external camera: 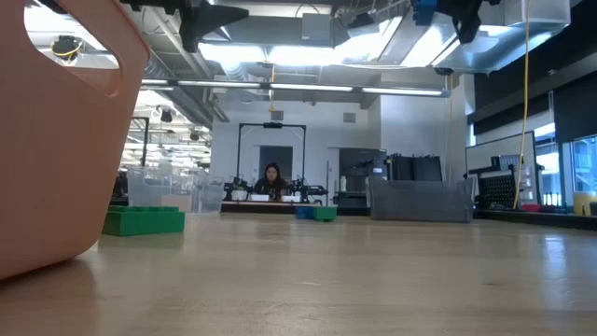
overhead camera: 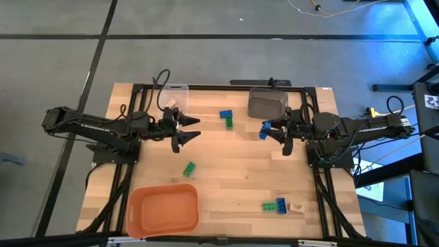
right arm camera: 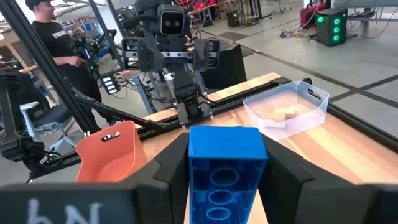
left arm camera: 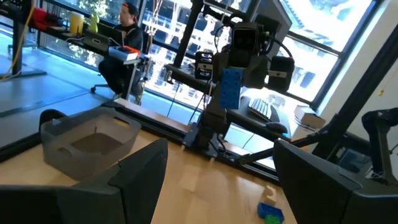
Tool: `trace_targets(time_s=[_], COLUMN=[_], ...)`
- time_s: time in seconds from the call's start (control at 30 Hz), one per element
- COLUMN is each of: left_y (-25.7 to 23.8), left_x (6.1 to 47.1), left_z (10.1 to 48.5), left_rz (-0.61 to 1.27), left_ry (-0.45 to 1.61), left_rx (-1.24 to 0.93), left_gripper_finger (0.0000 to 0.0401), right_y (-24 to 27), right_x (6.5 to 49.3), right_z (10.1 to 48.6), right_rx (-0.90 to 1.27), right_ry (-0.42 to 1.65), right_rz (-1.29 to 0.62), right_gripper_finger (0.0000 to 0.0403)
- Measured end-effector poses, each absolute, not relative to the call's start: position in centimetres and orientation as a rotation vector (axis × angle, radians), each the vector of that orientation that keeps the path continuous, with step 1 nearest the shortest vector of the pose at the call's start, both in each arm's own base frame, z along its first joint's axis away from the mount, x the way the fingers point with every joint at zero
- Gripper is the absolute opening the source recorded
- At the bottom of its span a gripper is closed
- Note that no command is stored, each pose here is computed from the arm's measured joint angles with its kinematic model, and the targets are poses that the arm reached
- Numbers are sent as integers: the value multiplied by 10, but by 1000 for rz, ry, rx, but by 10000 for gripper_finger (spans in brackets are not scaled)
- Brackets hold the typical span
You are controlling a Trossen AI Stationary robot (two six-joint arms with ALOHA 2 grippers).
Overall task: Sort & place blocks by color
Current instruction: Put the middle blue game piece into the black bin
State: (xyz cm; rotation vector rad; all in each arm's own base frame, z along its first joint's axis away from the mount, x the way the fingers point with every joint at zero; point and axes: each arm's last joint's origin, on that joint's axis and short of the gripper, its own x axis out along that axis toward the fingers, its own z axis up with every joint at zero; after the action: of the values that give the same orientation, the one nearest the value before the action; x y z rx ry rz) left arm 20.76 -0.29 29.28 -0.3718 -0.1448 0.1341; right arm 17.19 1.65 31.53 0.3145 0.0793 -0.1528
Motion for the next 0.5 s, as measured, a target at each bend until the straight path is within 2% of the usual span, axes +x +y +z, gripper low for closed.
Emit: trace_targets(time_s=[0.17, 0.3, 0.5], left_y=[-3, -3, -3], left_x=[208, 208, 208], left_z=[293, 293, 293], left_rz=[133, 136, 136], left_ry=[-144, -144, -144], left_rx=[-371, -371, -376], left_gripper_finger=[282, 282, 282], right_y=[16, 7, -35], right_x=[177, 189, 210], right_z=[313, 318, 324], right_rx=[360, 331, 273], right_ry=[76, 144, 453], right_rz=[-191, -338, -605], right_gripper_finger=[141, 141, 141])
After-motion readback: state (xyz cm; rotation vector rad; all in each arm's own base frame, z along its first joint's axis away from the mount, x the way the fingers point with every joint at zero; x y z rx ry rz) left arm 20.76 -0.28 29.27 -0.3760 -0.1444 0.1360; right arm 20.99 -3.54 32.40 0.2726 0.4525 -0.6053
